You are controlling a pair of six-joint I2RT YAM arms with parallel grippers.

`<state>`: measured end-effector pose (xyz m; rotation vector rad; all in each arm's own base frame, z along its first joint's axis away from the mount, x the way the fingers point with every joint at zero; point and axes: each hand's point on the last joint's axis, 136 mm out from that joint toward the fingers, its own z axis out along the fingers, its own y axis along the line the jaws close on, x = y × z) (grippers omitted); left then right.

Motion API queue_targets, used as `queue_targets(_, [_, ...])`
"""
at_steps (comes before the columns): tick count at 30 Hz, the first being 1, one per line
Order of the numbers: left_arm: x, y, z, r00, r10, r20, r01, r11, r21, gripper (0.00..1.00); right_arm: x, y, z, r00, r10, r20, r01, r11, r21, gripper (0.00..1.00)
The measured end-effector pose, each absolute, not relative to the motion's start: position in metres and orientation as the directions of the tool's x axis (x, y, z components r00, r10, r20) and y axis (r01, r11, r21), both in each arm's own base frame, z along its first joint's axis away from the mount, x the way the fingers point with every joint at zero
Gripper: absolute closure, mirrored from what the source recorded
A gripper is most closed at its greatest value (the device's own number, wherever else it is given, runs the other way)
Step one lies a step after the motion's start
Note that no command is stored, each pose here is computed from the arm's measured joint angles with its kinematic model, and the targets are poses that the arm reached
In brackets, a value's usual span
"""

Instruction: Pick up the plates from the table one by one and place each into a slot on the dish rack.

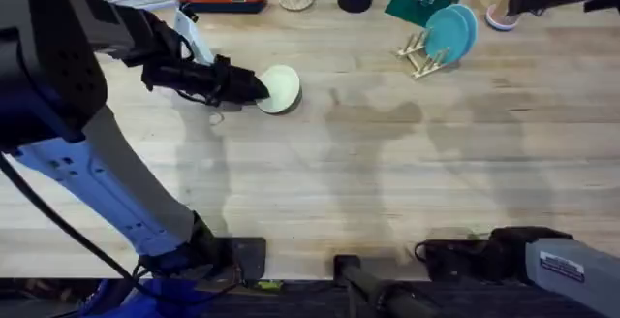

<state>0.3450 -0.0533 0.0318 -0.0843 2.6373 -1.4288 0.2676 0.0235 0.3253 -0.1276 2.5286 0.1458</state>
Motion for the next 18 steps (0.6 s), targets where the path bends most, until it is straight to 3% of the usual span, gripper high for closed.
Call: queue_targets(18, [0.3521, -0.0565, 0.0322, -0.985, -0.144, -0.100, 0.015, 0.499, -0.866, 0.960, 0.2676, 0.0235, 0.3253, -0.818, -0.059, -0.573, -0.124, 0.989, 0.076, 0.008])
